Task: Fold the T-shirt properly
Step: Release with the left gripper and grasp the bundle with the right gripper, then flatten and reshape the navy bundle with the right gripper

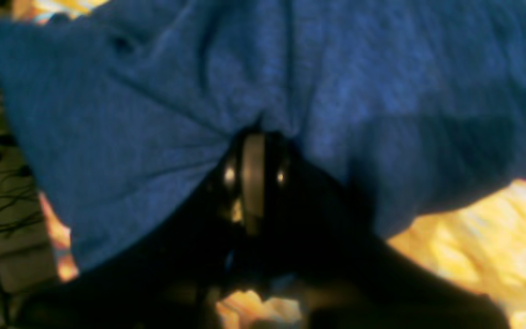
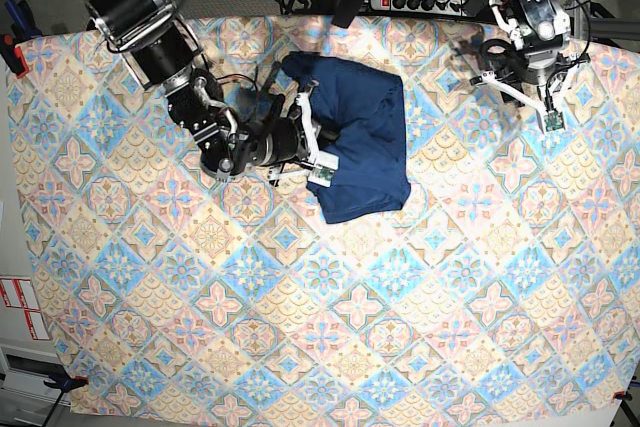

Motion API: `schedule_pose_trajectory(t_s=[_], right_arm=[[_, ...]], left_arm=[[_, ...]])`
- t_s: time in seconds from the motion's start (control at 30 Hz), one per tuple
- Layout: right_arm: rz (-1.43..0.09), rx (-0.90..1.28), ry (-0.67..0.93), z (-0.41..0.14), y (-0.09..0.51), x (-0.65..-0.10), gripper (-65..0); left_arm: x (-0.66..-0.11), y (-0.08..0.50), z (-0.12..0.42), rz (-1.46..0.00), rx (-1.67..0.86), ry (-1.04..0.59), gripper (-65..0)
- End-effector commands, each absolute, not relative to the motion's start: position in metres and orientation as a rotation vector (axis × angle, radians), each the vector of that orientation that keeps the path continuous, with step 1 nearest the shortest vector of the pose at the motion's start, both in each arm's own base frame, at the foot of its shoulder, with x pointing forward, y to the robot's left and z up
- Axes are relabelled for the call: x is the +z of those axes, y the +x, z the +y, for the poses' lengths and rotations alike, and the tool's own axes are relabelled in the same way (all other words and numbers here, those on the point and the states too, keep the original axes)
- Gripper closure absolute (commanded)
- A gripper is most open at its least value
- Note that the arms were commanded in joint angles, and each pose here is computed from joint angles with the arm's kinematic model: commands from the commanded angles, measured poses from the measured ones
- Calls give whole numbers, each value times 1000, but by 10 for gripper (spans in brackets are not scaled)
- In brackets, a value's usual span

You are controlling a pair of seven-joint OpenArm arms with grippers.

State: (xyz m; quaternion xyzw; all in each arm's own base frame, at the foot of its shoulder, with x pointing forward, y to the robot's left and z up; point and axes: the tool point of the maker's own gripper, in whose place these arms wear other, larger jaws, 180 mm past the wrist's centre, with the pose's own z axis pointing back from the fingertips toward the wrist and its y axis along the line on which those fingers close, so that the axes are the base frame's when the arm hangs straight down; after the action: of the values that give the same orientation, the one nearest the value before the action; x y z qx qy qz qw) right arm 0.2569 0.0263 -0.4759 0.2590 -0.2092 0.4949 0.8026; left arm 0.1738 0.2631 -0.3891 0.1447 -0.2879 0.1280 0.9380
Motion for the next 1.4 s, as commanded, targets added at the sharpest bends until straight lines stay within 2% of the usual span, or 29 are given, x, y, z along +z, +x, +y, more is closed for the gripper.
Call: schedule_pose_trajectory(t_s=[0.0,0.23,0.53,0.7,0.9,1.13,1.37], right_arm=[[-407,1096,430,6,265,-484,-28],[-467,1172,408,27,269,-454,-28],[-514,1212,496,89,252,-429,-29],[-512,1287,533,116,236,-424,-29],[-424,1324,558,127,212,-444,-29],[-605,1358,574,145,227,-393,-28],[-678,1381,596,149,217,-372,-28]], left_arm=[[-381,181,265,-624,256,305,-226],[-391,182,256,-604,242,280,-226],[-396,186,252,-600,253,263,-226],[-398,189,240,-600,237,236,-226],[-401,198,216,-606,182,190,-226],[-401,198,216,-605,183,188,-226],[-401,198,217,-608,187,191,-226]])
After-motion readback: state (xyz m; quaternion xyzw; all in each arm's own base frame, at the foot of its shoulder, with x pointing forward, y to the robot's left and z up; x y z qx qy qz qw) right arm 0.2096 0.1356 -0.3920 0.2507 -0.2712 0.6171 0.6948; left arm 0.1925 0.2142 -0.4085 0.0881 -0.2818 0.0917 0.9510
